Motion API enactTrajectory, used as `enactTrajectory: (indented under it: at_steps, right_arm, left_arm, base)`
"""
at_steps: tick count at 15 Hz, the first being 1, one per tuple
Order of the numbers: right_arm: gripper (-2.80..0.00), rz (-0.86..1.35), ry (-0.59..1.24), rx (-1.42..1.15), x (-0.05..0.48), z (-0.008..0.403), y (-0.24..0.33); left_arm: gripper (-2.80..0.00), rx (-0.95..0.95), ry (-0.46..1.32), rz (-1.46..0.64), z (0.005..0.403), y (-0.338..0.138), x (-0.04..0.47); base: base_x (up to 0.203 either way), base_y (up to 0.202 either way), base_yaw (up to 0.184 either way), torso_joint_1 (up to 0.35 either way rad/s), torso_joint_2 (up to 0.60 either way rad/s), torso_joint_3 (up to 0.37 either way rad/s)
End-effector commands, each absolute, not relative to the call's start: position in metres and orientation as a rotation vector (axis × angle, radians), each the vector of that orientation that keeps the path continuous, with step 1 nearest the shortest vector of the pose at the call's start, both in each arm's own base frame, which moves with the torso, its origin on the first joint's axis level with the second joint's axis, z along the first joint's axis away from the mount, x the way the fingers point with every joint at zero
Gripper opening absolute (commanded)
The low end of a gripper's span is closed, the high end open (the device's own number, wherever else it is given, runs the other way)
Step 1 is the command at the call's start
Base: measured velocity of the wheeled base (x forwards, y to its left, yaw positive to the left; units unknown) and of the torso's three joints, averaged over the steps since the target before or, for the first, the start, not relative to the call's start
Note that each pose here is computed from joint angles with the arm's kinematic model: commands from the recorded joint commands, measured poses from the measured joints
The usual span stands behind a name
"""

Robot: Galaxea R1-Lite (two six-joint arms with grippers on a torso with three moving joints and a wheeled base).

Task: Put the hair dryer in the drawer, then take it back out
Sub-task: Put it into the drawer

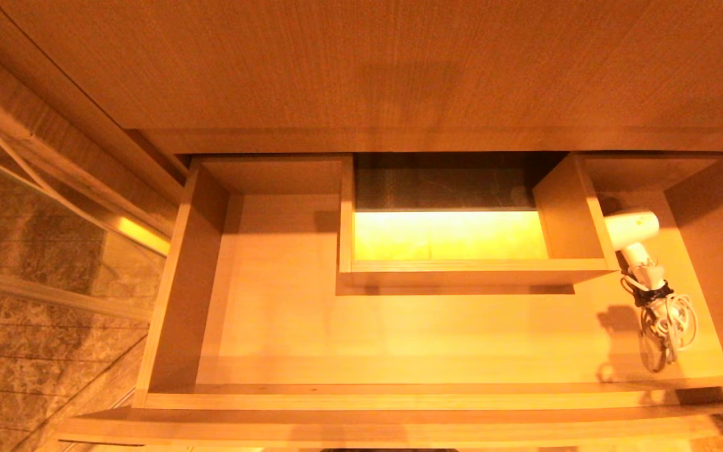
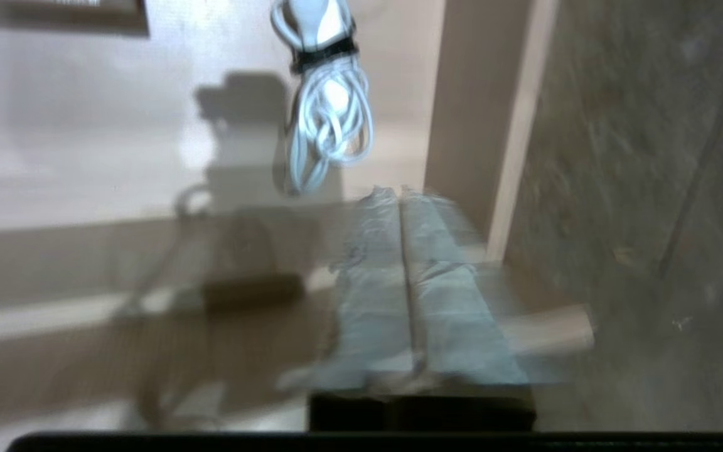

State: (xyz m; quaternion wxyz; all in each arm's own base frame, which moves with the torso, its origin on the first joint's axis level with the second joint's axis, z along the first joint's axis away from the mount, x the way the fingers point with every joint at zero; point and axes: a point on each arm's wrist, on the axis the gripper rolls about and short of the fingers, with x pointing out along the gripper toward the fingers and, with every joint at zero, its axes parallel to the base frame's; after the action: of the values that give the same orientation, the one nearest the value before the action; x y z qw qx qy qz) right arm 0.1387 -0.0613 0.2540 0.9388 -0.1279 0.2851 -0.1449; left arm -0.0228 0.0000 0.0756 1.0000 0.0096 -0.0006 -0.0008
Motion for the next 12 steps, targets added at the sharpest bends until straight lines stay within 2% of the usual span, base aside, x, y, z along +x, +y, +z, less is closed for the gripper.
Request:
enactTrajectory:
  at_steps: [1,6,10,12]
  right_arm:
    - [-2.80,-0.338,0.527,-0.271,0.104,0.267,-0.050]
    - [-2.80,-0.395,0.587,-0.211,0.073,0.256,-0.041]
    - [-2.80,-0.572,0.809,-0.169,0.077,0.221,-0.051]
    - [-2.80,-0.606,0.860,-0.112,0.081,0.209,-0.054]
  left_arm:
    - [-2.80,0.018,0.000,-0.002,0.075,0.000,-0.023]
    - [-2.80,0.019,0.000,-0.002,0.075,0.000,-0.023]
    - [-2.80,0.020,0.000,-0.002,0.075,0.000,-0.023]
    - [-2.80,0.020,0.000,-0.002,0.075,0.000,-0.023]
  base:
    - [0.000,0.000,0.000,0.000,0.00,0.000]
    - [0.000,0.000,0.000,0.000,0.00,0.000]
    - [0.000,0.000,0.000,0.000,0.00,0.000]
    - [0.000,0.000,0.000,0.000,0.00,0.000]
